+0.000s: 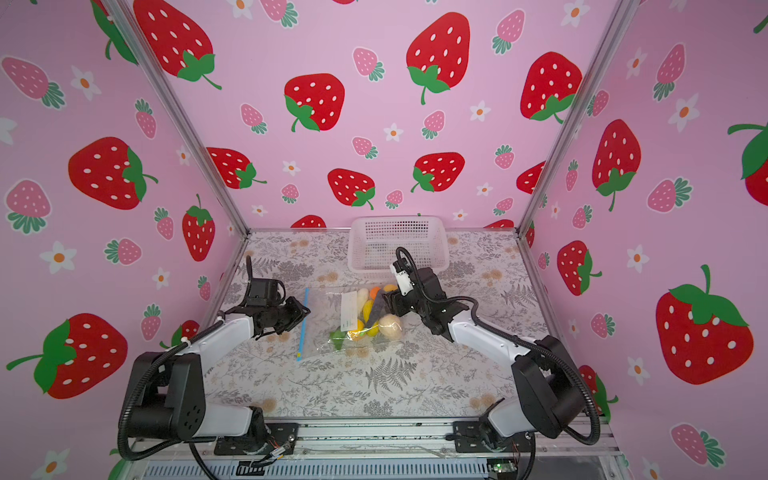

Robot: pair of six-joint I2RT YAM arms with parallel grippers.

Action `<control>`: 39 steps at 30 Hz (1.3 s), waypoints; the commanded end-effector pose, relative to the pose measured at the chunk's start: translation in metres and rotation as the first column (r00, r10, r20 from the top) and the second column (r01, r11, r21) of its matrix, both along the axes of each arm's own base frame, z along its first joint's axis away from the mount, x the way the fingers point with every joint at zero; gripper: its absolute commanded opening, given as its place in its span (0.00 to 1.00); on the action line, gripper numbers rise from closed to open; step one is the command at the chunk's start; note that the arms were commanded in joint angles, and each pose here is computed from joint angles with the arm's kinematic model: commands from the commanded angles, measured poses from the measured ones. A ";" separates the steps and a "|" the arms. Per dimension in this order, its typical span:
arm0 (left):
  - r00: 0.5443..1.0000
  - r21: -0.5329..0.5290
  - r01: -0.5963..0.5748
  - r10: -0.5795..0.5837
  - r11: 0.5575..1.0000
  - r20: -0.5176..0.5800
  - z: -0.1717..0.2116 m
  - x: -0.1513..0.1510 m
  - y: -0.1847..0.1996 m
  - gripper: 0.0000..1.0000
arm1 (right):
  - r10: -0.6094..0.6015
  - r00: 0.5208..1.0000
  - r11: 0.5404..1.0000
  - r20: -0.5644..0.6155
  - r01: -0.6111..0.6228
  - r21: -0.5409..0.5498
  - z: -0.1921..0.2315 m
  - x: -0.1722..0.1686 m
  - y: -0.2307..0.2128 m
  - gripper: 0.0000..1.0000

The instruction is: Place the food in the zip-top bag and seal the zipper

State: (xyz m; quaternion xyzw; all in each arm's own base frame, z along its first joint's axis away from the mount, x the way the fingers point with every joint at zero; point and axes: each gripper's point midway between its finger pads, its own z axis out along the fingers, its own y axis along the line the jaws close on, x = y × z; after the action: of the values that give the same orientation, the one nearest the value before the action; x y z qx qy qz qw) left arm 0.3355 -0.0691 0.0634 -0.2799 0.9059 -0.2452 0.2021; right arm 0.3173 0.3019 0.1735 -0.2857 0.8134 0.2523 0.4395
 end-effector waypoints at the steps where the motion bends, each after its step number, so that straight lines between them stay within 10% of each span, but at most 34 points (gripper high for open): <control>1: 1.000 -0.035 -0.003 0.003 0.999 -0.002 -0.005 0.004 -0.005 0.36 | -0.014 0.998 1.000 0.063 0.013 0.027 0.023 0.003 -0.005 0.63; 30: 0.997 -0.028 -0.042 0.040 0.999 -0.064 -0.021 -0.002 0.008 0.35 | -0.050 0.994 0.998 0.099 0.045 0.050 0.031 0.002 -0.023 0.64; 39: 0.991 0.043 0.004 -0.010 0.999 0.132 0.053 0.012 0.014 0.37 | -0.229 0.927 0.973 0.297 0.206 0.107 0.064 0.020 -0.068 0.71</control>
State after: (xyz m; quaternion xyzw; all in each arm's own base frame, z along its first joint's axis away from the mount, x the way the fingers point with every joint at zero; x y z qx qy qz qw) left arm 0.3337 -0.0604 0.0773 -0.2822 0.9021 -0.2462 0.2142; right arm 0.3227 0.2572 0.2133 -0.2465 0.7790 0.2242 0.5312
